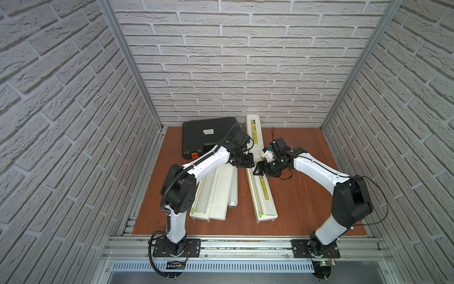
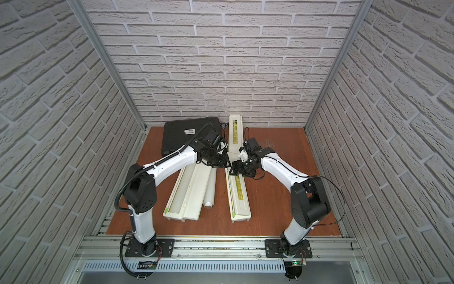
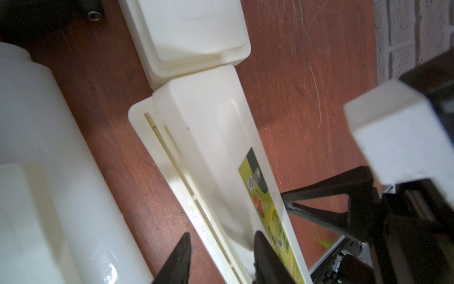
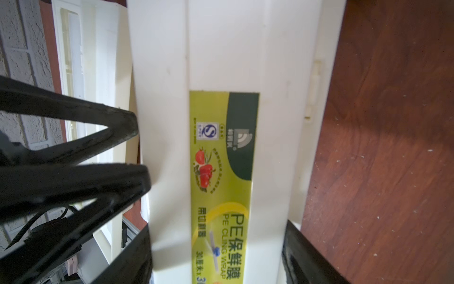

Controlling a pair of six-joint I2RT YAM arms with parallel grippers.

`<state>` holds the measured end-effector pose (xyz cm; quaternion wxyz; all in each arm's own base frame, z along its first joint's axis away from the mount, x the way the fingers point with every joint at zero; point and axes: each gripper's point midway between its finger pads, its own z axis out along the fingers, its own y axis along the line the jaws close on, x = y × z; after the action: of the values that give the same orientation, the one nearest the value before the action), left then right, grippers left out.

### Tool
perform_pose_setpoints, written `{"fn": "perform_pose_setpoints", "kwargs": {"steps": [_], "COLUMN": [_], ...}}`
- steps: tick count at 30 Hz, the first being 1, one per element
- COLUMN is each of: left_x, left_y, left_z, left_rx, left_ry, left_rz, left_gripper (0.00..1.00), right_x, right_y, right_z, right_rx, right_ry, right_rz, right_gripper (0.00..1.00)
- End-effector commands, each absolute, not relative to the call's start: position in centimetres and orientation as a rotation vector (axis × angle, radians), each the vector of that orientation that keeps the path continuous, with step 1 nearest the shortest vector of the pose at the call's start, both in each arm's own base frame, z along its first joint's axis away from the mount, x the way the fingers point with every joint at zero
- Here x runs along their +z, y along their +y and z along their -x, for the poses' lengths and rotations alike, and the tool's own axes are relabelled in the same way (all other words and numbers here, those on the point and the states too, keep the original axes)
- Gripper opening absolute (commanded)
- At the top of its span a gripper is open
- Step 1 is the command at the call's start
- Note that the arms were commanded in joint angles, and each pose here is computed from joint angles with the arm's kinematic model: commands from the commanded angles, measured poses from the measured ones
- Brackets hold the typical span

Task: Put plastic wrap rolls into dispensers
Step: Open the lid of the plastic wrap cutting box.

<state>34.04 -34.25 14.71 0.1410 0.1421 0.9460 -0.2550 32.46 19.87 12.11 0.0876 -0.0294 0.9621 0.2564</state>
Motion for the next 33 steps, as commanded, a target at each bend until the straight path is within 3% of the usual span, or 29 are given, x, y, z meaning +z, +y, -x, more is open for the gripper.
{"fn": "perform_pose_setpoints", "kwargs": {"steps": [1, 9, 18, 26, 33], "left_x": [14.1, 17.3, 12.0, 12.3, 15.0], "left_y": [-32.4, -33.1, -33.7, -37.1, -41.3], "left_z": [-34.0, -35.0, -35.1, -35.8, -34.7], "left_rx": [-0.696, -0.799, -0.704, -0.783, -0.991], "left_ry": [2.759, 2.619, 2.757, 2.736, 2.655], "left_rz": [-0.334, -0.313, -0.326, -0.393, -0.514], "left_gripper": [0.40, 0.46, 0.43, 0.43, 0.46], "right_x": [14.6, 14.4, 15.0, 15.7, 18.3], "right_y": [19.5, 19.2, 19.1, 19.0, 16.1], "right_z": [-34.3, -34.4, -34.6, -34.6, -35.2], "right_rx": [0.807, 0.813, 0.830, 0.842, 0.725], "right_ry": [2.741, 2.748, 2.729, 2.706, 2.613], "right_rz": [0.094, 0.082, 0.080, 0.078, -0.013], "right_gripper": [0.65, 0.65, 0.65, 0.66, 0.91]}}
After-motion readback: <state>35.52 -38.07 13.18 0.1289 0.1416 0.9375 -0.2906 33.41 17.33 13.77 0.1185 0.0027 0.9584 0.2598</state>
